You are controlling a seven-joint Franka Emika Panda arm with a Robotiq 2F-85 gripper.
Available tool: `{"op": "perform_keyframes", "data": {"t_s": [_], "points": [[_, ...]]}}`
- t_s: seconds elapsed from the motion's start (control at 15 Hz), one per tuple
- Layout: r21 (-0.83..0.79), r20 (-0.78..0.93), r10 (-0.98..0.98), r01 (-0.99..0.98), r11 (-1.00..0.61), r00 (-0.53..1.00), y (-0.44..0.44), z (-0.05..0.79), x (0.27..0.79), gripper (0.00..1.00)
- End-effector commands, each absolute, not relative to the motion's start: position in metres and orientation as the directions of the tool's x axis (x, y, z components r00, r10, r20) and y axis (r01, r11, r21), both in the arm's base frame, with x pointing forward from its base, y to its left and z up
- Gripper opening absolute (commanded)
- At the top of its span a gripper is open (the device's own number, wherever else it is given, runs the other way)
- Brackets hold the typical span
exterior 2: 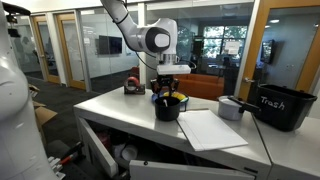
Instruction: Remove the black marker from the black cup
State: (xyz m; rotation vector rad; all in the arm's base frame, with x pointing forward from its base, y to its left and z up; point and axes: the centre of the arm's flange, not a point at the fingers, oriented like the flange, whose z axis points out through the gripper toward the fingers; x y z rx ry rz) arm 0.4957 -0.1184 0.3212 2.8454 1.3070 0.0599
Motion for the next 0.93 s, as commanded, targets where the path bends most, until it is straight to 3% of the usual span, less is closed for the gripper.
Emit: {"op": "perform_keyframes", "data": {"t_s": [0.0, 0.2, 0.4, 0.73, 0.87], "points": [[0.041, 0.078, 0.773, 0.772, -0.634, 0.63, -0.125, 0.317, 0.492, 0.64], [0.05, 0.088, 0.782, 0.781, -0.622, 0.617, -0.128, 0.313, 0.488, 0.73], [0.056, 0.09, 0.79, 0.789, -0.611, 0.606, -0.133, 0.305, 0.482, 0.74], [0.049, 0.099, 0.795, 0.795, -0.604, 0.598, -0.143, 0.289, 0.47, 0.65], [0.045, 0.11, 0.797, 0.798, -0.601, 0.594, -0.145, 0.283, 0.464, 0.53]]}}
